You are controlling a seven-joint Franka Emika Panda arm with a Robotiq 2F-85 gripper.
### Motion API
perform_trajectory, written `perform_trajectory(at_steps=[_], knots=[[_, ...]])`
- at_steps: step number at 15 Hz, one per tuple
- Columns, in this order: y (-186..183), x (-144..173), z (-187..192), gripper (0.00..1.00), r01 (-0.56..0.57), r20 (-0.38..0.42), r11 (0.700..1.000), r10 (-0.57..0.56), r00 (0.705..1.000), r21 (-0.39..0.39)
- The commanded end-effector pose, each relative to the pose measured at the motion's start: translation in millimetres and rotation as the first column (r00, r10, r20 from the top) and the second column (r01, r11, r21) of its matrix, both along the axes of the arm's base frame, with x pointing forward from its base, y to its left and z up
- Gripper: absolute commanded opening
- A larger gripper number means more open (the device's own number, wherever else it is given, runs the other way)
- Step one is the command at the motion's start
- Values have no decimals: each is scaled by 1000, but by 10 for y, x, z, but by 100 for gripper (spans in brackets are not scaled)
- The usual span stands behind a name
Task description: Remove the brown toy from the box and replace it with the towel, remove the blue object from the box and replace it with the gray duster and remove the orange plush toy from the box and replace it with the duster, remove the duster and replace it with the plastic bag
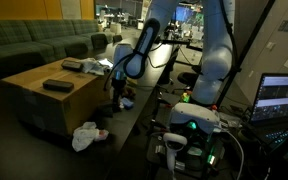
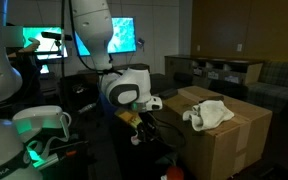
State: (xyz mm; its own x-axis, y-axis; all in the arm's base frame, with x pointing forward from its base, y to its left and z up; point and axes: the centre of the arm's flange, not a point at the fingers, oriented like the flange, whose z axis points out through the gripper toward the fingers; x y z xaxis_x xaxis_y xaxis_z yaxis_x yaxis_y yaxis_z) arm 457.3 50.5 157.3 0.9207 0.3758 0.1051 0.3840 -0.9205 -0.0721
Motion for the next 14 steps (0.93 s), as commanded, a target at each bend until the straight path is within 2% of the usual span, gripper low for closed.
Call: perform_trajectory(at_steps=[1, 5, 10, 14], knots=[[-173, -60, 732, 32, 8, -4, 1000, -8, 1000, 11], [-259, 42, 1247, 32, 35, 39, 999, -36, 999, 39], [-361, 267, 1834, 32, 72, 140, 996, -79, 987, 59], [-367, 514, 2022, 32, 87, 216, 994, -98, 972, 61]])
